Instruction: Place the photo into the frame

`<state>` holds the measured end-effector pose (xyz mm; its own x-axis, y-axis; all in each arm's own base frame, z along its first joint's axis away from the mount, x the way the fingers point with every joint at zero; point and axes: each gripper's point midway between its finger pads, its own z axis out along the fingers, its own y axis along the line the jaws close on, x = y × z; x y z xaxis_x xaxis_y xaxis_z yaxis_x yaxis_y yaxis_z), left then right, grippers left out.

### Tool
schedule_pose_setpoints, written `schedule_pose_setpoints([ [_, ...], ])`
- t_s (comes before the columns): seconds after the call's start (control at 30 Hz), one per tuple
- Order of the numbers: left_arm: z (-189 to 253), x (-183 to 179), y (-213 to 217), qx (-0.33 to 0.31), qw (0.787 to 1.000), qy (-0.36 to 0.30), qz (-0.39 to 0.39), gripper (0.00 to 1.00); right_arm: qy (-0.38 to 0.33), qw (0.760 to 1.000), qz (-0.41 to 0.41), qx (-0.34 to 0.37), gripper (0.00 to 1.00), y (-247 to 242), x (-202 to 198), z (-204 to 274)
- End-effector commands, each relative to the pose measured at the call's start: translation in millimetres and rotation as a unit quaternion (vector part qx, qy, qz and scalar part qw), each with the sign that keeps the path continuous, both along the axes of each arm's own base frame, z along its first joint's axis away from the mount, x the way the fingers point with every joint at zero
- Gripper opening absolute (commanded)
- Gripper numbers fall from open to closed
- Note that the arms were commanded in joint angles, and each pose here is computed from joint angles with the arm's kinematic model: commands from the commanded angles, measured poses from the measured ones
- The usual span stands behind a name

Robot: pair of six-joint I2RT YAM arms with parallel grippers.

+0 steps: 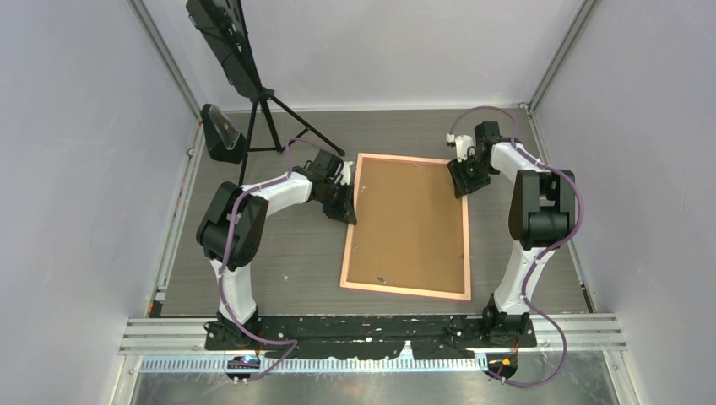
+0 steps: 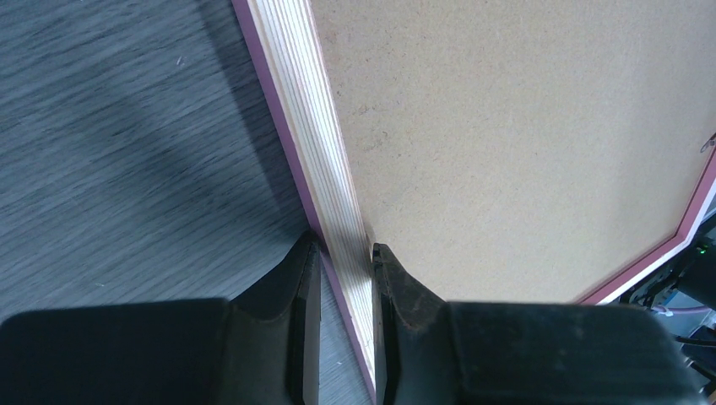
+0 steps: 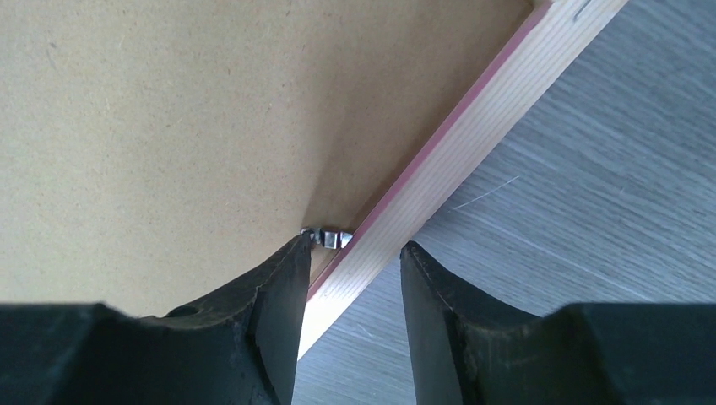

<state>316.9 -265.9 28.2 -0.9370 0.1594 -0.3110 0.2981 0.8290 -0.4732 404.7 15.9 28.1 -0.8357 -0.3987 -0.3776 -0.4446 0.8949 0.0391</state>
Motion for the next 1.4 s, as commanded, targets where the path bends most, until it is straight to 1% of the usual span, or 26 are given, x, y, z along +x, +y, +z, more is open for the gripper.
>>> schedule_pose_setpoints([
  [0.0, -1, 4, 0, 0.002, 1.0, -0.003, -0.006, 0.0, 0.007, 1.0, -0.012, 0.024, 0.5, 0, 6, 9],
  [0.1, -1, 4, 1, 0.002, 1.0, -0.003, -0.006, 0.0, 0.013, 0.996, -0.054, 0.064, 0.5, -3, 11, 13],
  [0.23, -1, 4, 0, 0.002, 1.0, -0.003, -0.007, 0.0, 0.018, 0.989, -0.087, 0.115, 0.52, -1, 17, 16],
  [0.4, -1, 4, -1, -0.001, 1.0, -0.001, -0.007, 0.0, 0.004, 0.985, -0.11, 0.13, 0.56, 0, 25, 23],
  [0.57, 0, 3, -1, -0.003, 1.0, 0.0, -0.007, 0.0, -0.051, 0.985, -0.125, 0.108, 0.63, -7, 46, 38],
  [0.7, 1, 3, -3, -0.009, 1.0, 0.002, -0.008, 0.0, -0.072, 0.985, -0.125, 0.099, 0.64, -7, 52, 48],
  [0.8, 1, 2, -5, -0.015, 1.0, 0.007, -0.01, 0.0, -0.077, 0.984, -0.124, 0.098, 0.64, -7, 49, 51],
  [1.07, 5, 1, -7, -0.023, 1.0, 0.007, -0.007, 0.0, -0.065, 0.985, -0.129, 0.089, 0.63, -8, 27, 38],
  [1.2, 6, 1, -7, -0.025, 1.0, 0.007, -0.007, 0.0, -0.062, 0.984, -0.139, 0.089, 0.6, -8, 26, 35],
  [1.37, 7, 1, -7, -0.025, 1.0, 0.005, -0.007, 0.0, -0.052, 0.987, -0.137, 0.068, 0.58, -10, 26, 25],
])
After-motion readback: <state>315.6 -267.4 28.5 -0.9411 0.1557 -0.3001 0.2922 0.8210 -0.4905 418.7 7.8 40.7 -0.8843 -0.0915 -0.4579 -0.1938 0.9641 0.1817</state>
